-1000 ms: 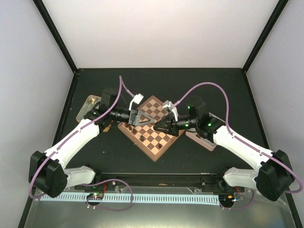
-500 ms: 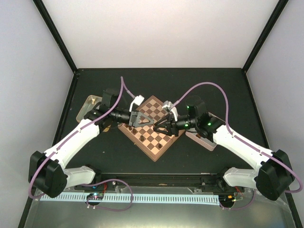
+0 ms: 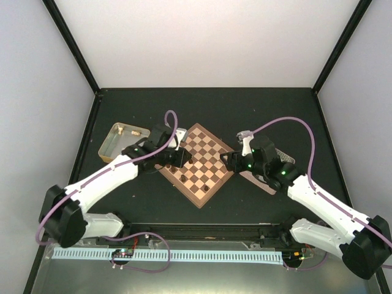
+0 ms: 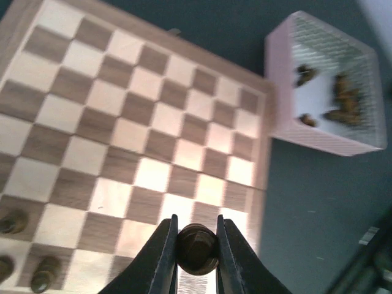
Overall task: Set up the chess pieces on the board
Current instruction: Place the chess piece on the chessboard.
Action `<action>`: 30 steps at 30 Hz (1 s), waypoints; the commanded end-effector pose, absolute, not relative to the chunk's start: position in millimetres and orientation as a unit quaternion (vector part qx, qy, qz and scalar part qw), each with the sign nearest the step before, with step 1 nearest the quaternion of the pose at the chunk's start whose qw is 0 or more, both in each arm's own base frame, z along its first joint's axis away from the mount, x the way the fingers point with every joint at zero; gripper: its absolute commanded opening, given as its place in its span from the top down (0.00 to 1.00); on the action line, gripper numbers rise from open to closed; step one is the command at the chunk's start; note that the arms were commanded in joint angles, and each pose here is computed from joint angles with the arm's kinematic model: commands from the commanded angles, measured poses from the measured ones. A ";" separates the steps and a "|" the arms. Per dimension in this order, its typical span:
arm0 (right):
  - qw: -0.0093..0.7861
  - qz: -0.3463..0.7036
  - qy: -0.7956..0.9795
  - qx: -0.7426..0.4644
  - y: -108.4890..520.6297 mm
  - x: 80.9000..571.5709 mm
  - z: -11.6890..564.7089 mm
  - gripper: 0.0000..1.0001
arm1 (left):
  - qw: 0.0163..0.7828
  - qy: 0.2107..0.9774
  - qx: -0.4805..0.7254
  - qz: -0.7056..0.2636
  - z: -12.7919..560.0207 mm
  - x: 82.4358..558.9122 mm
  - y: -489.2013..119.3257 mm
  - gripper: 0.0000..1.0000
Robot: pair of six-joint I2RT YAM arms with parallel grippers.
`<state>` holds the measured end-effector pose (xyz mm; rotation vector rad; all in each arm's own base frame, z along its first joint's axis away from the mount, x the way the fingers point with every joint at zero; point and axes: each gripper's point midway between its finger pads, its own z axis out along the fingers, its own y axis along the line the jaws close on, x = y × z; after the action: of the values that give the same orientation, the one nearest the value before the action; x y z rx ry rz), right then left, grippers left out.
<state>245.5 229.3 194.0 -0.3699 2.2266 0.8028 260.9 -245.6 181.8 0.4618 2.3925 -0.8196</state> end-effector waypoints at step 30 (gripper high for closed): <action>0.369 0.182 0.911 -0.023 187.3 281.0 145.6 0.34 | 0.185 0.965 0.141 -0.119 113.2 290.6 -253.4 0.41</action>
<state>276.6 194.3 139.5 -0.1259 2.3648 0.4775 302.7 -260.1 117.8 0.4296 2.5847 -0.3606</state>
